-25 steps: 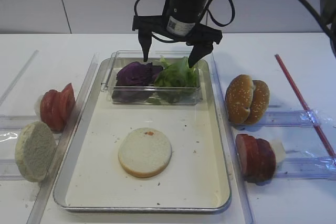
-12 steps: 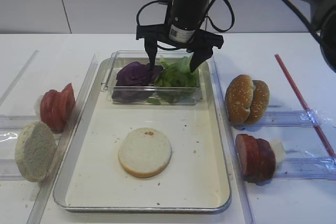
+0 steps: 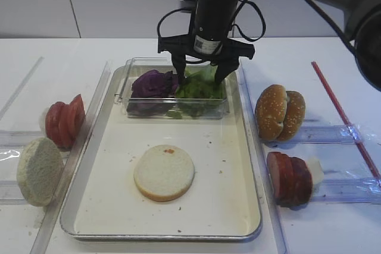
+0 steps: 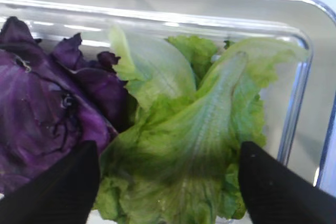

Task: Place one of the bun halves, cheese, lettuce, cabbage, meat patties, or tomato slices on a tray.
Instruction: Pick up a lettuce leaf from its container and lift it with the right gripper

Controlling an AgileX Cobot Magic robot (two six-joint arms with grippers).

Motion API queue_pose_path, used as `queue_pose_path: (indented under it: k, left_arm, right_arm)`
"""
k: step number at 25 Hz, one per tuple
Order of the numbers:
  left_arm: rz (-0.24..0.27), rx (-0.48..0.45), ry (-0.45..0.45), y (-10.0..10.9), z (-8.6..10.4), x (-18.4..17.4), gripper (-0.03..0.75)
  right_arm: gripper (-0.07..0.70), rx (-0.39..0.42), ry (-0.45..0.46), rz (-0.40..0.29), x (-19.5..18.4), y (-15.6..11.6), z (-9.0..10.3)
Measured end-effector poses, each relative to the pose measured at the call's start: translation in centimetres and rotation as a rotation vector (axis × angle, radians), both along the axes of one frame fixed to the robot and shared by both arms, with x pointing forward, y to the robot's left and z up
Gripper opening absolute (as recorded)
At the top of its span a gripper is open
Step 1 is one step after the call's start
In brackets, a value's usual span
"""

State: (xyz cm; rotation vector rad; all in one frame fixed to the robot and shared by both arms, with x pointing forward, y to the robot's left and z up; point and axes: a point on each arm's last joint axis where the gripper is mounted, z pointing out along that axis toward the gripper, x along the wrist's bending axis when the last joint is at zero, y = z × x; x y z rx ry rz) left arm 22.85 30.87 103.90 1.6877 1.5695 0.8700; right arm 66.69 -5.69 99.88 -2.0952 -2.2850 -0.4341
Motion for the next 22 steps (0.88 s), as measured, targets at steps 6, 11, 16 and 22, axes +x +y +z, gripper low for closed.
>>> queue_pose_path:
  k: [6,11,16,22]
  left_arm:
    - [0.0,0.0,0.0,0.0,0.0,0.0,0.355]
    - [0.0,0.0,0.0,0.0,0.0,0.0,0.355]
    - [0.0,0.0,0.0,0.0,0.0,0.0,0.355]
    - [0.0,0.0,0.0,0.0,0.0,0.0,0.355]
  right_arm:
    - [0.39,-0.005,0.019,0.0,0.14,0.13,-0.95]
    - [0.266,-0.001,0.023,-0.003,0.13,0.16,-0.98]
    - [0.105,0.008,0.027,-0.004,0.09,0.24,-0.97]
    - [0.049,0.024,0.034,-0.006,0.0,0.36,-0.83]
